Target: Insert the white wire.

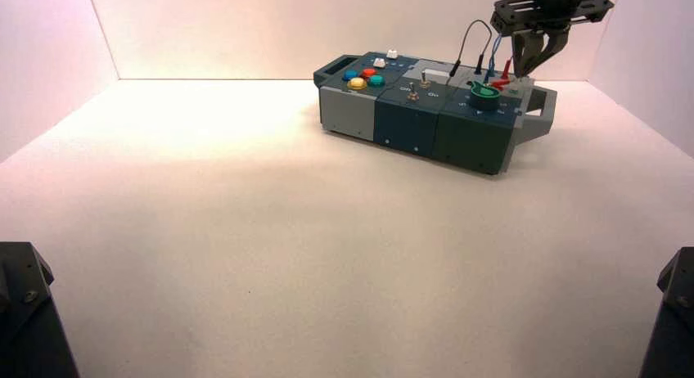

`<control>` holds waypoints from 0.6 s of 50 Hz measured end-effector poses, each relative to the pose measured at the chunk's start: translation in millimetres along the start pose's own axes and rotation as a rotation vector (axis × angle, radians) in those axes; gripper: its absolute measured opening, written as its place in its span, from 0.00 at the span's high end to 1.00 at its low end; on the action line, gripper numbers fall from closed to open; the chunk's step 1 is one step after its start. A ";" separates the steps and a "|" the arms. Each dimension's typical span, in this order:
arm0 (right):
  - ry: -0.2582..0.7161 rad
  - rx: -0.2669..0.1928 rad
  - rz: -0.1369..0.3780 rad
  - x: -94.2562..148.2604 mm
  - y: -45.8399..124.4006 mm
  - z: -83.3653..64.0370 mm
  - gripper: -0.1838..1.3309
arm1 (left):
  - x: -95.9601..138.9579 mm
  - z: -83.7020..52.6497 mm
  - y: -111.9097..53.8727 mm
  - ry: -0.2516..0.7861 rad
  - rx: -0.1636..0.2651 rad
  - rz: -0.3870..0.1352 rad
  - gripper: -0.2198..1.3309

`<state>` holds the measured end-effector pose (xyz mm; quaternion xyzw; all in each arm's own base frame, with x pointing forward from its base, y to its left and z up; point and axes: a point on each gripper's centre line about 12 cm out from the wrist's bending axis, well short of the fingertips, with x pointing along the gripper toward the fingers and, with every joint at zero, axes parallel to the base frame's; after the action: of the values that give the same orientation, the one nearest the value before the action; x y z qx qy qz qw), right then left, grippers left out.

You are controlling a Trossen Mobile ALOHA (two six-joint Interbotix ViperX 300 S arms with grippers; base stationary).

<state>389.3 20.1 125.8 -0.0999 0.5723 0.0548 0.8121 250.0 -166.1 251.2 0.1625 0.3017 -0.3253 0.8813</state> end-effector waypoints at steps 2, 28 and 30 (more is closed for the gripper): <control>0.002 -0.002 0.000 0.6 0.1 -0.2 0.89 | -0.2 0.4 0.1 0.000 0.002 0.000 0.20; 0.024 -0.004 0.003 6.7 1.1 -2.3 0.61 | -0.4 0.0 0.0 0.000 0.002 0.000 0.20; 0.032 -0.001 0.004 7.0 0.8 -3.7 0.40 | -0.4 0.2 0.1 -0.001 0.002 0.001 0.20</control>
<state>388.1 19.9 117.9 -0.0998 0.5853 0.0552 0.8027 249.8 -165.9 251.6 0.1631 0.3008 -0.3253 0.8815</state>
